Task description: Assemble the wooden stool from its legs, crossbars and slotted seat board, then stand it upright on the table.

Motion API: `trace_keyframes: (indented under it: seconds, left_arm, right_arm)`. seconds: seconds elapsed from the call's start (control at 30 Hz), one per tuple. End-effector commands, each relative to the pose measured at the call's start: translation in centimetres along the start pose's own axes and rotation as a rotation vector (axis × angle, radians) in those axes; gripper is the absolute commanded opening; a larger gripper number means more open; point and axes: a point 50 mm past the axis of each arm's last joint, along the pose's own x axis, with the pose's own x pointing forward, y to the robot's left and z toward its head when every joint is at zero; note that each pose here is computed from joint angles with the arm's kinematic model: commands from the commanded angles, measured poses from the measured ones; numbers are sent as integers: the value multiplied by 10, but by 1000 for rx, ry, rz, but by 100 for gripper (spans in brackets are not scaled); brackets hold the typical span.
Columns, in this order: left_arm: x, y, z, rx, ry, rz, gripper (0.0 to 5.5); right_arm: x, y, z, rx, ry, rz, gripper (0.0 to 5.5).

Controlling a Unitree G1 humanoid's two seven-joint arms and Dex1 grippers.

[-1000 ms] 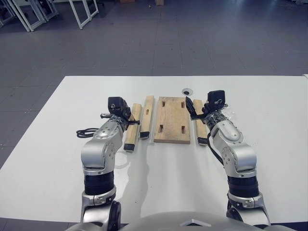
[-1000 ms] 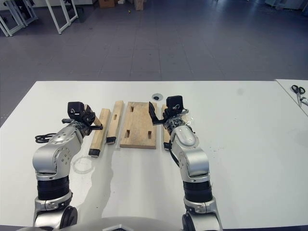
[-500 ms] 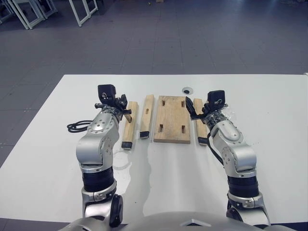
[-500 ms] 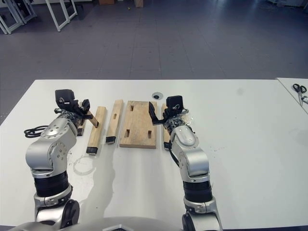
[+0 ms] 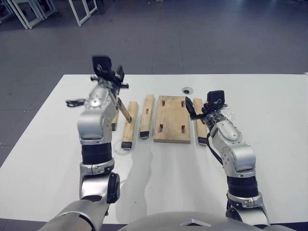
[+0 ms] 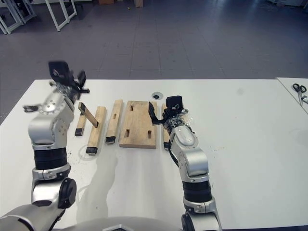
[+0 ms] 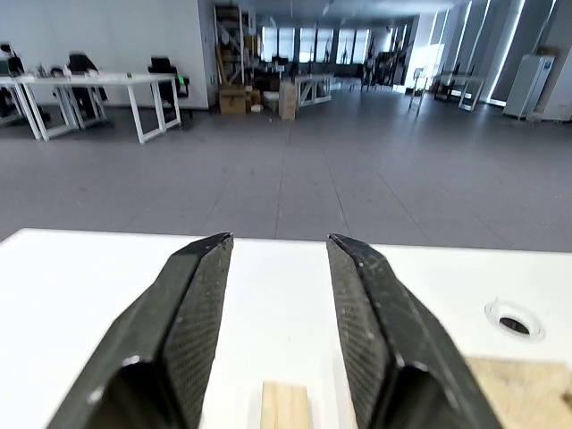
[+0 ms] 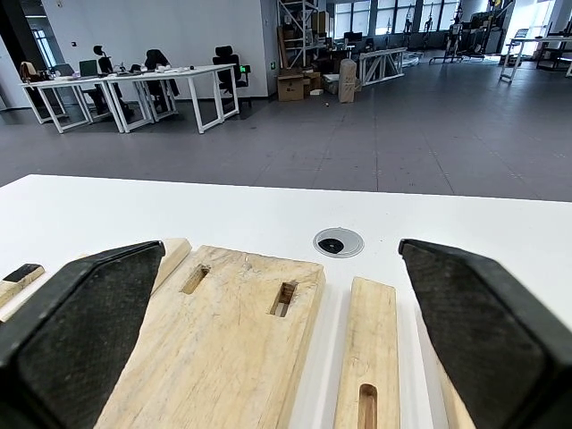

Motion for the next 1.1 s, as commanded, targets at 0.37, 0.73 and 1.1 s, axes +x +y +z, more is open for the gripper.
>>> trace_keyframes:
  seconds: [0.37, 0.73, 1.1]
  left_arm:
    - [-60, -11, 117, 61, -506, -74, 214]
    - [-183, 10, -71, 233, 245, -27, 368]
    - [-144, 17, -144, 178, 539, -68, 368]
  right_arm:
    - [-6, -2, 0, 25, -8, -26, 486]
    - [-20, -10, -3, 12, 17, -69, 538]
    - [-17, -7, -1, 1, 34, -31, 538]
